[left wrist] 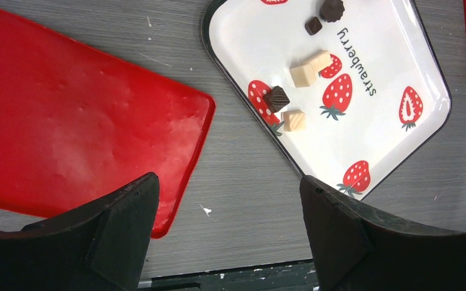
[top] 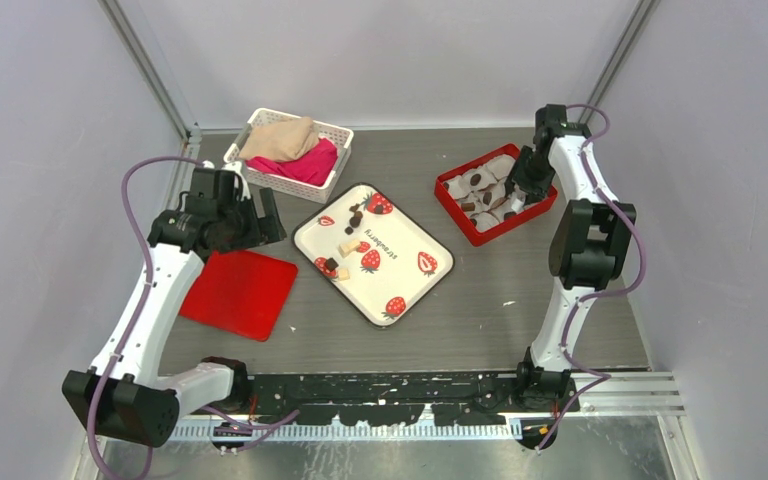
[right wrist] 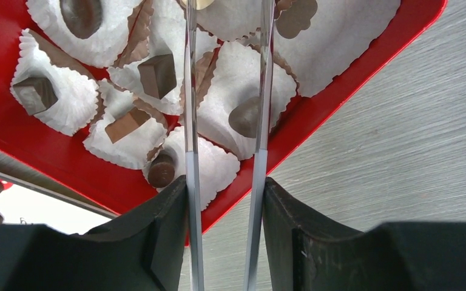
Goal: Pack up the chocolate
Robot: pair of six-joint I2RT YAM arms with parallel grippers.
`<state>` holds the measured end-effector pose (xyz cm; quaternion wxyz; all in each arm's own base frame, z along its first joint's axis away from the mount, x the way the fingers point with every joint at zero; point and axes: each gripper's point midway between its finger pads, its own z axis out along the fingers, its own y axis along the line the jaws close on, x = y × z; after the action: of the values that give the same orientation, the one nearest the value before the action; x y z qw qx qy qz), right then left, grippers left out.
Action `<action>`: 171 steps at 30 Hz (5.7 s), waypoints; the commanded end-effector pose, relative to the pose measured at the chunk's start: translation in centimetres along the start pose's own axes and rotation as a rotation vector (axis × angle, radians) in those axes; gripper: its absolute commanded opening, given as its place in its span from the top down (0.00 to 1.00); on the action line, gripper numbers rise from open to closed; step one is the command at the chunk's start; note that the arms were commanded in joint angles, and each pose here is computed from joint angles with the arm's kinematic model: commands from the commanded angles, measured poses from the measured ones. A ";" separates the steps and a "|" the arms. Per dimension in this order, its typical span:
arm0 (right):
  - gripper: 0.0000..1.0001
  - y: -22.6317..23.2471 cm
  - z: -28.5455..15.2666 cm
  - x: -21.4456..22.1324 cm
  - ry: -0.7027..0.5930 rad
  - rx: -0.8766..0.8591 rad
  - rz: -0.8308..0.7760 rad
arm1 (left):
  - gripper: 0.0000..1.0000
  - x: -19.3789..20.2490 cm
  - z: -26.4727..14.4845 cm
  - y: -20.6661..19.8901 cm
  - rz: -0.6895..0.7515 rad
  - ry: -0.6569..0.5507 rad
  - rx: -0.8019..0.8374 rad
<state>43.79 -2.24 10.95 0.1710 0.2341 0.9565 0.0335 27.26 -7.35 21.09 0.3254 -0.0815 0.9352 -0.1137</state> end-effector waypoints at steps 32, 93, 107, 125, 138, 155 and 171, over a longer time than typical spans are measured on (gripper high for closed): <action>0.61 20.1 -8.0 23.2 -0.061 -0.186 -0.901 | 0.14 -0.6 -0.6 -0.3 0.021 -0.030 0.020; 0.82 21.9 -11.8 12.2 -0.109 -0.345 -0.608 | 0.13 -1.1 0.2 0.2 0.030 -0.031 -0.014; 0.63 20.3 -6.9 19.6 0.107 -0.200 -0.827 | 0.13 -1.3 0.3 0.1 0.022 -0.033 -0.013; 0.54 22.2 -3.3 19.6 0.099 -0.148 -0.880 | 0.13 -1.4 0.4 0.3 0.033 -0.031 -0.024; 0.58 24.0 -2.2 18.7 0.068 -0.149 -0.875 | 0.13 -1.2 0.3 0.5 0.041 -0.026 -0.030; 0.98 25.6 -7.9 17.3 -0.025 -0.273 -0.849 | 0.13 -1.0 0.1 0.6 0.040 -0.029 -0.029; 0.99 25.7 -8.8 17.2 -0.040 -0.291 -0.829 | 0.13 -1.1 -0.1 0.5 0.046 -0.033 -0.027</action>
<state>37.34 27.79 12.28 0.1579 -0.1975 0.9657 0.0587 27.42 -6.81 19.95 0.3089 -0.0710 0.9440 -0.0916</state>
